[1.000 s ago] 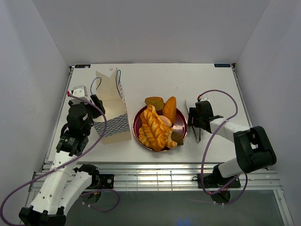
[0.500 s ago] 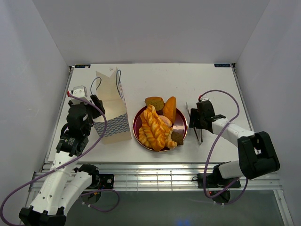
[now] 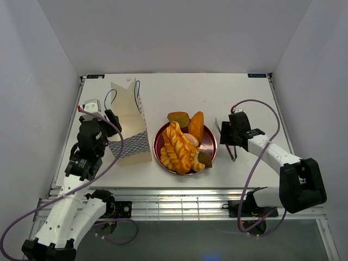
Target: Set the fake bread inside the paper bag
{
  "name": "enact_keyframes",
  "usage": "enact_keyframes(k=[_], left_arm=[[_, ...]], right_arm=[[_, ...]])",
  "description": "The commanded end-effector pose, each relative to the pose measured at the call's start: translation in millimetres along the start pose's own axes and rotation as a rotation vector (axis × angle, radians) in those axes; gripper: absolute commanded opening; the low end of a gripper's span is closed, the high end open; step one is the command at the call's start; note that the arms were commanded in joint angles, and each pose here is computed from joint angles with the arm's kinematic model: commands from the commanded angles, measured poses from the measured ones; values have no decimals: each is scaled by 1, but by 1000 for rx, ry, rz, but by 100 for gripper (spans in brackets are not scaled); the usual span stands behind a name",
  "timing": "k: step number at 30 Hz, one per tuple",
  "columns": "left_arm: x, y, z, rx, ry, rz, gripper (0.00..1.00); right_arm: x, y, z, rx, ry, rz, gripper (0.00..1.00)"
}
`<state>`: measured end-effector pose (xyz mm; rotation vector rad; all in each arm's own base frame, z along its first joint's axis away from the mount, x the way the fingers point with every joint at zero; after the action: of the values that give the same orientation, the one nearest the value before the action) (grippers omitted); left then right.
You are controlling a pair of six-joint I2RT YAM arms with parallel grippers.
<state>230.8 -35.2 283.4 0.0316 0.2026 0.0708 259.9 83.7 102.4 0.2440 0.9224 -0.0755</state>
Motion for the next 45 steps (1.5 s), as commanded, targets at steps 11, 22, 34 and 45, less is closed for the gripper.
enact_keyframes(k=[11, 22, 34, 45], left_arm=[[0, -1, -6, 17, 16, -9, 76], [-1, 1, -5, 12, 8, 6, 76], [0, 2, -7, 13, 11, 16, 76], [2, 3, -9, 21, 20, 31, 75]], right_arm=[[-53, 14, 48, -59, -89, 43, 66], [-101, 26, 59, -123, -89, 174, 64], [-131, 47, 53, -167, -66, 346, 61], [-139, 73, 52, -184, -58, 416, 59]])
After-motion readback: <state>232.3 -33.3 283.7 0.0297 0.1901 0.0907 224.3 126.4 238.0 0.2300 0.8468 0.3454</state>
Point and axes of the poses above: each gripper's point midway between its finger pads, its own x axis out along the fingers, its own y axis along the line the jaws close on, z = x × y, the point moved 6 cm from there along -x, back along the fingers, and after that the axes turned 12 degrees about x, right-handed, at the moved point
